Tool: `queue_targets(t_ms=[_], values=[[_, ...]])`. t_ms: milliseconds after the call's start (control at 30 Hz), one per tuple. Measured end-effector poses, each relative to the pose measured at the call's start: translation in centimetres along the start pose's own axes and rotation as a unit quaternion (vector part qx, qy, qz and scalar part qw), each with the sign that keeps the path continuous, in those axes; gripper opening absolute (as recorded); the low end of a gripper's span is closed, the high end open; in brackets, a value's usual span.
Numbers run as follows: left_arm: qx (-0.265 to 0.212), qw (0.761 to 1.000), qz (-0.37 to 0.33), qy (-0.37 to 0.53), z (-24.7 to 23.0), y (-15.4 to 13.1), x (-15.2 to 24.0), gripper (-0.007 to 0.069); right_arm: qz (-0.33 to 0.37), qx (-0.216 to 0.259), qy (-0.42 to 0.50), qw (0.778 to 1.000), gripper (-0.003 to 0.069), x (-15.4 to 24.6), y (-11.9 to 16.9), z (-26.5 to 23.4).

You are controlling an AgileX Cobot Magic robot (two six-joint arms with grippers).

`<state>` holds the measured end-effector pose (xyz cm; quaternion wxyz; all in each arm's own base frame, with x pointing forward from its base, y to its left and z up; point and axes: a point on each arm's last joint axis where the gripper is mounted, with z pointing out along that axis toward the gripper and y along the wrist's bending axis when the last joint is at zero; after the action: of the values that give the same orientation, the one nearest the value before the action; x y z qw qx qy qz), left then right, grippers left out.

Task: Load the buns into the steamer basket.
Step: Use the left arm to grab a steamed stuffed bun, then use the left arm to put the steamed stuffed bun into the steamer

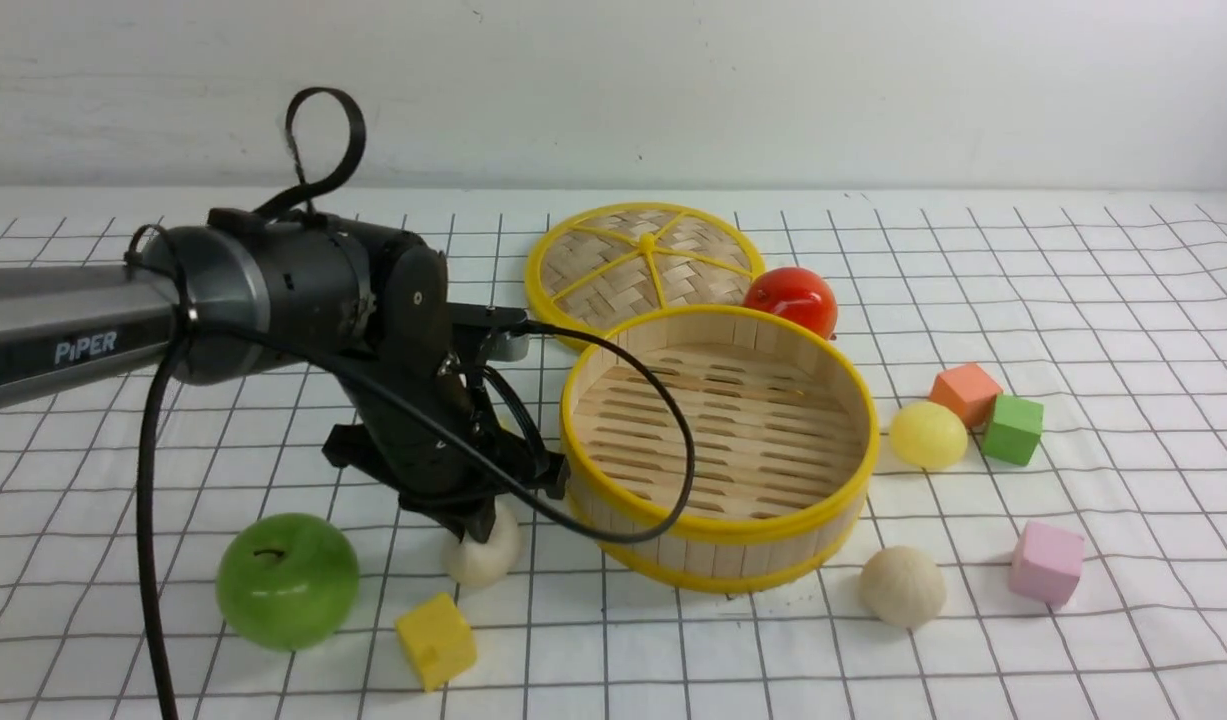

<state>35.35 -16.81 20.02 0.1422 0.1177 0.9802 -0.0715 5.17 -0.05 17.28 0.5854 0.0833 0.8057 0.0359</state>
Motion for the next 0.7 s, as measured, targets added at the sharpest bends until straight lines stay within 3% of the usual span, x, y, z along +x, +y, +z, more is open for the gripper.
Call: queue_targets(t_ms=[67, 200, 333, 467, 700], values=[[0.002, 1.000, 0.005, -0.004, -1.1, -0.3, 0.1, -0.0010, 0.000, 0.000, 0.000, 1.000, 0.0241, 0.0, 0.0, 0.0], [0.029, 0.996, 0.060, -0.066, -6.3, -3.6, 0.2, -0.0010, 0.000, 0.000, 0.000, 1.000, 0.0241, 0.0, 0.0, 0.0], [0.058, 0.986, 0.104, -0.119, -8.2, -6.8, -0.8, -0.0010, 0.000, 0.000, 0.000, 1.000, 0.0241, 0.0, 0.0, 0.0], [0.073, 0.980, 0.126, -0.136, -6.8, -9.2, -2.7, -0.0010, 0.000, 0.000, 0.000, 1.000, 0.0241, 0.0, 0.0, 0.0], [0.062, 0.987, 0.126, -0.083, -0.1, -10.5, -5.4, 0.0030, 0.000, 0.000, 0.000, 1.000, 0.0241, 0.0, 0.0, 0.0]])
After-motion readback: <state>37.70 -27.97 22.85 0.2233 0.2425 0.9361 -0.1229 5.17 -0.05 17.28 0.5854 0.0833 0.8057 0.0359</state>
